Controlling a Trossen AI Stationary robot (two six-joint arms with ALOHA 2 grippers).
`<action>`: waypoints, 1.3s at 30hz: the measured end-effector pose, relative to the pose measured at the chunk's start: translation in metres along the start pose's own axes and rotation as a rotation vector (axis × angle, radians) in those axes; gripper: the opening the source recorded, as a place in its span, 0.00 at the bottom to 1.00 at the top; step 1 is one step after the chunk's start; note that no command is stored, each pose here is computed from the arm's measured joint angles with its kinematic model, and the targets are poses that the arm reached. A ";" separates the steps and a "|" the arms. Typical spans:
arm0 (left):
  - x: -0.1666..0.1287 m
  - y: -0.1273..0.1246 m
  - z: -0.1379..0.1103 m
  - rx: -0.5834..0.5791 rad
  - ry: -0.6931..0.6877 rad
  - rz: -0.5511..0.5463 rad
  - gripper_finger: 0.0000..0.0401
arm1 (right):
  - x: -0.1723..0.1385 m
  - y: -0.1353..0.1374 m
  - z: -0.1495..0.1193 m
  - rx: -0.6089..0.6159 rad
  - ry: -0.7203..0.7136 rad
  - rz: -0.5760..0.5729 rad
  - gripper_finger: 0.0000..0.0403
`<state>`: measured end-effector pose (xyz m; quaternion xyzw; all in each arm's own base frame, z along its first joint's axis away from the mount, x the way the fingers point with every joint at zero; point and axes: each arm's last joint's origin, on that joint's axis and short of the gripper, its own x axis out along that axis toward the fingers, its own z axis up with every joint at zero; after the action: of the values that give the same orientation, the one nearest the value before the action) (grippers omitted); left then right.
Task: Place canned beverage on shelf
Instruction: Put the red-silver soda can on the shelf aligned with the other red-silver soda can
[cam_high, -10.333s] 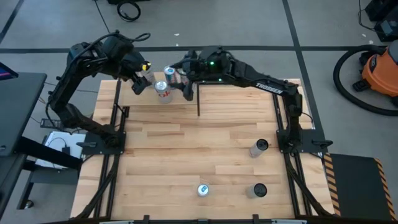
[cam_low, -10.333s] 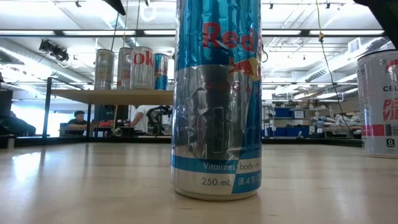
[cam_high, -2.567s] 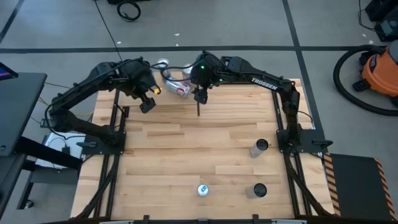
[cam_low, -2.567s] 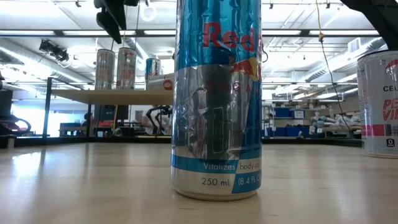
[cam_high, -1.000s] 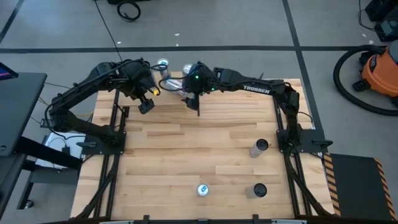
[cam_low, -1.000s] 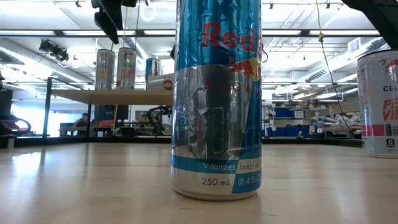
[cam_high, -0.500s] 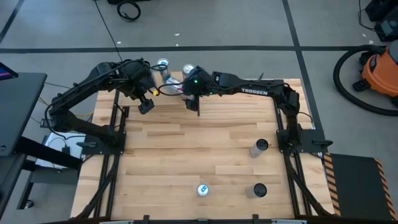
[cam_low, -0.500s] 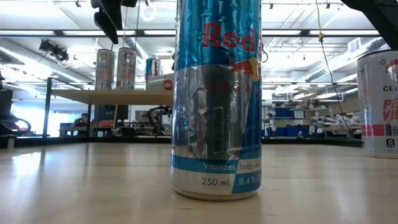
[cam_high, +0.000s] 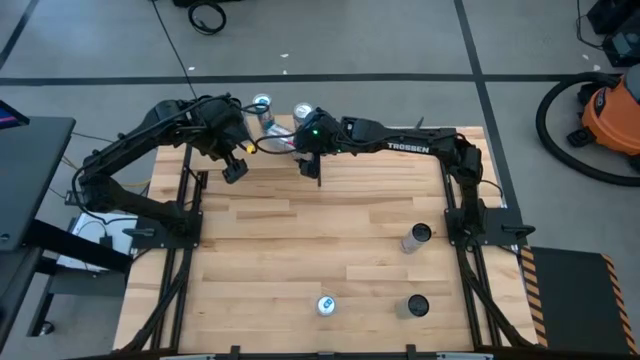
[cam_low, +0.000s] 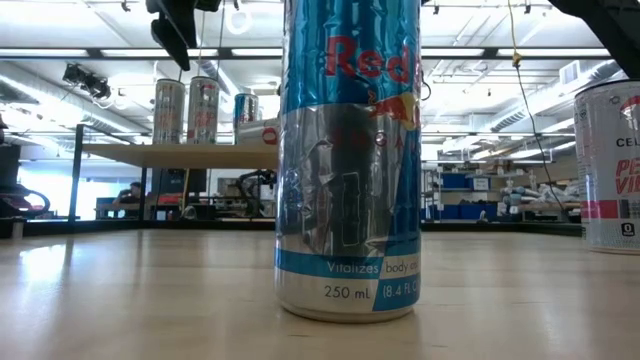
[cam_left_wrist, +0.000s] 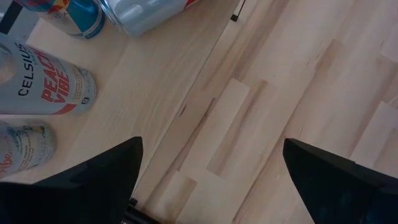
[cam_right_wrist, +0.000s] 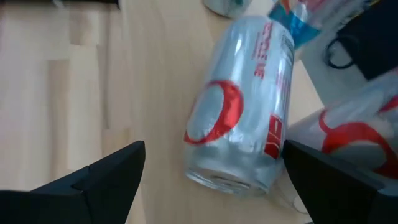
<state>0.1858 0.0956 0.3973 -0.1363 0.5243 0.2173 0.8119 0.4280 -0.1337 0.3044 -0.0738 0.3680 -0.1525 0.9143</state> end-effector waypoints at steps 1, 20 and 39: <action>0.000 0.000 0.000 0.000 0.001 0.000 0.97 | 0.002 0.000 -0.002 0.000 0.003 -0.012 0.96; 0.000 0.000 0.000 0.000 0.000 0.000 0.97 | 0.007 -0.008 -0.005 0.094 -0.023 -0.030 0.96; 0.000 0.000 0.000 0.001 0.000 0.000 0.97 | 0.020 -0.001 -0.011 0.125 -0.098 -0.040 0.96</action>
<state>0.1858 0.0956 0.3973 -0.1362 0.5244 0.2171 0.8120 0.4334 -0.1414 0.2835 -0.0313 0.3108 -0.1896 0.9308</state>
